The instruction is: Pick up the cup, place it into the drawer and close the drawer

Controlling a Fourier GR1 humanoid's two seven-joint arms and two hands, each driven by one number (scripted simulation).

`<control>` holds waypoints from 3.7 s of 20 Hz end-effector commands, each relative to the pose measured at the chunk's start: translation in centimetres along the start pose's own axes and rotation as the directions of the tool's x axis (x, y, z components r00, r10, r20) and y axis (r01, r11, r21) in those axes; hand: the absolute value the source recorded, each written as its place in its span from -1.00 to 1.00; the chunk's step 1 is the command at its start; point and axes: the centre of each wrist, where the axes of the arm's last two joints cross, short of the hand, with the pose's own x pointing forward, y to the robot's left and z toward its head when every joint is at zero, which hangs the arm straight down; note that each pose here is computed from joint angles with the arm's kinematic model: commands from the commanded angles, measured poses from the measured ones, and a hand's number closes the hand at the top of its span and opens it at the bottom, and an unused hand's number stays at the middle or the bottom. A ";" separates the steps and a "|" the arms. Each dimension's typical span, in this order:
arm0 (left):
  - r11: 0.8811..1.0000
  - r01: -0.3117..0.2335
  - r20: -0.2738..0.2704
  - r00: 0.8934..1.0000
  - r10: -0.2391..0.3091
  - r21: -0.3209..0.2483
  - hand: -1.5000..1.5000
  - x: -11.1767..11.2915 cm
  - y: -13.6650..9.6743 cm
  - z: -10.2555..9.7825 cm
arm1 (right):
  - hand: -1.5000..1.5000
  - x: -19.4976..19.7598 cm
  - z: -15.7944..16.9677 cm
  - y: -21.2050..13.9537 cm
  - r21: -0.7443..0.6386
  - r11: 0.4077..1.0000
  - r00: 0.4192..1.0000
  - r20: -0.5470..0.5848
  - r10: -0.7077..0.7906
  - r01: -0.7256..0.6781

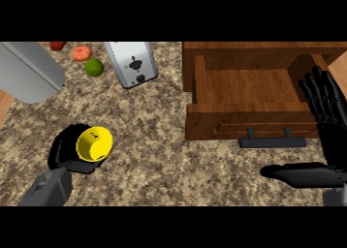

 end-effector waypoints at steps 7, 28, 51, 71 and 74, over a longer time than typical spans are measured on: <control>0.997 -0.067 0.310 0.949 0.050 0.043 1.00 1.6 -1.0 -3.6 | -1.00 -0.2 -0.1 -1.4 -0.022 1.000 1.000 -0.003 0.011 -0.011; 0.960 0.146 0.334 0.941 -0.060 -0.238 1.00 14.5 -22.5 -18.2 | -1.00 0.7 2.0 -3.4 -0.025 1.000 0.999 -0.032 0.014 -0.015; 0.944 0.264 0.144 0.960 -0.238 -0.199 1.00 13.8 -33.7 -23.1 | -1.00 -0.6 0.8 -2.6 0.005 1.000 1.000 0.003 -0.007 0.007; 0.815 0.509 0.024 0.852 -0.523 -0.277 -1.00 8.5 -33.4 -20.0 | -1.00 0.4 -0.4 -3.0 0.025 0.999 0.999 0.038 -0.021 0.020; 0.785 0.558 0.039 0.821 -0.570 -0.271 -1.00 9.3 -34.8 -20.3 | -1.00 -1.1 -0.2 -3.7 0.023 1.000 0.999 0.028 -0.019 0.019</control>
